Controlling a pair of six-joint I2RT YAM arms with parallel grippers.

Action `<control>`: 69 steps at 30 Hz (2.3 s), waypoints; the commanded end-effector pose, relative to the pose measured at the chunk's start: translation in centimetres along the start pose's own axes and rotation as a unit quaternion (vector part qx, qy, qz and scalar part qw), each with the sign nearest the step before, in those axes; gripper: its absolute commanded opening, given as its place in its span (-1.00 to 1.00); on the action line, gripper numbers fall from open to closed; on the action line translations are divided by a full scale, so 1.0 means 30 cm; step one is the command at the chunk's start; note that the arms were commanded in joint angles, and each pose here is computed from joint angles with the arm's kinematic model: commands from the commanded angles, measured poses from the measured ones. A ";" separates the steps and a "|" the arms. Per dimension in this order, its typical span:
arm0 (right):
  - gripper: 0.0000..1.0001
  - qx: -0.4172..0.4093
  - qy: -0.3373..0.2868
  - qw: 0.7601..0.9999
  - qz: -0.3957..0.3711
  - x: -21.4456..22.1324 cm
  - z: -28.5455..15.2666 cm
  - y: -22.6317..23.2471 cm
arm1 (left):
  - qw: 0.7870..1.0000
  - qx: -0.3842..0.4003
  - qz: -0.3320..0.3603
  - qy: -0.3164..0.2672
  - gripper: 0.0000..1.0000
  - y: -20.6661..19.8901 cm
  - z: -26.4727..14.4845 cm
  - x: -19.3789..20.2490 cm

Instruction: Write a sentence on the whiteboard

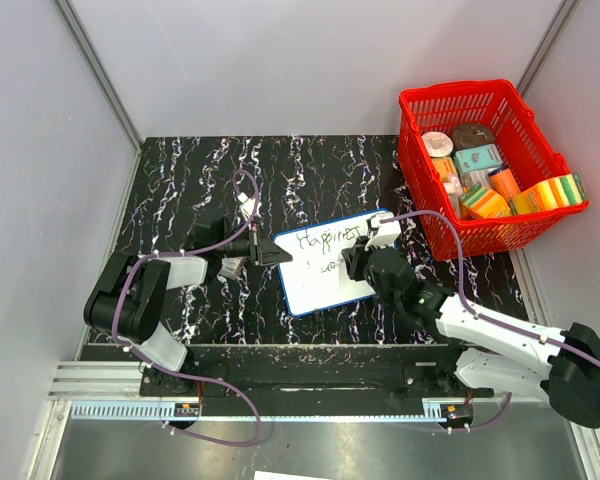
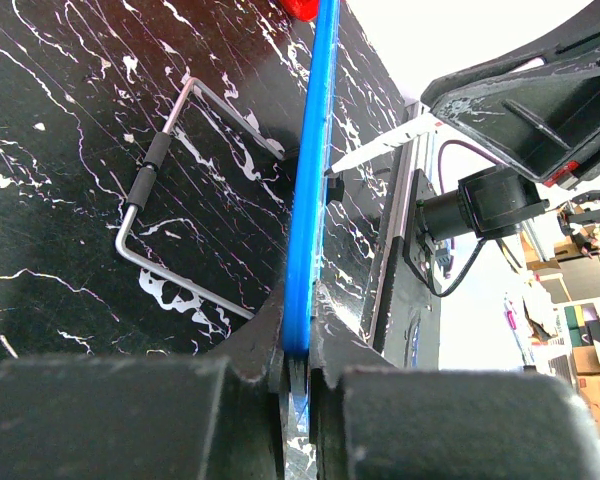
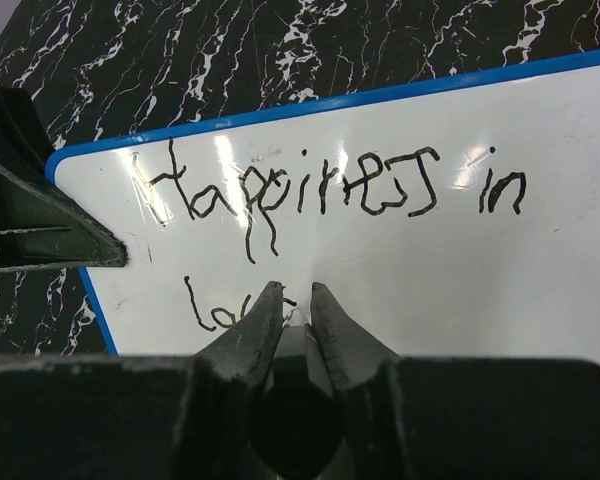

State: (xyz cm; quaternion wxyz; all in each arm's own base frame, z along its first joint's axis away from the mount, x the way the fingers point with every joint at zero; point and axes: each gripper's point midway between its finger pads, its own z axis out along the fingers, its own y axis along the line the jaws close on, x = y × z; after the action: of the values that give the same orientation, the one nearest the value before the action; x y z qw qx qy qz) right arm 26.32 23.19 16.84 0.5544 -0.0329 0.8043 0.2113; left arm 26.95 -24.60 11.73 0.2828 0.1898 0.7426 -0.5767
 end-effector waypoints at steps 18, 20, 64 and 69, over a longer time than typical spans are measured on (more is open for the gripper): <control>-1.00 0.009 -0.007 1.000 0.001 -0.014 -0.006 -0.015 | 0.997 -0.049 0.053 -0.018 -1.00 0.070 0.006 -0.025; -1.00 0.010 -0.001 1.000 -0.001 0.000 -0.009 -0.021 | 0.997 -0.049 0.052 -0.017 -1.00 0.071 0.005 -0.023; -1.00 -0.029 0.039 0.999 0.023 0.075 -0.017 0.021 | 0.997 -0.051 0.052 -0.017 -1.00 0.071 0.006 -0.022; -1.00 -0.037 0.028 0.998 0.034 0.046 -0.017 0.040 | 0.997 -0.051 0.052 -0.016 -1.00 0.071 0.006 -0.022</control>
State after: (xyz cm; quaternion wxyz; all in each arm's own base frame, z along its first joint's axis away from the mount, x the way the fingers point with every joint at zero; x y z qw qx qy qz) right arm 24.75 23.71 15.11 0.5187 -0.0410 0.8195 0.2401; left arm 26.94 -24.59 11.71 0.2825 0.1898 0.7428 -0.5766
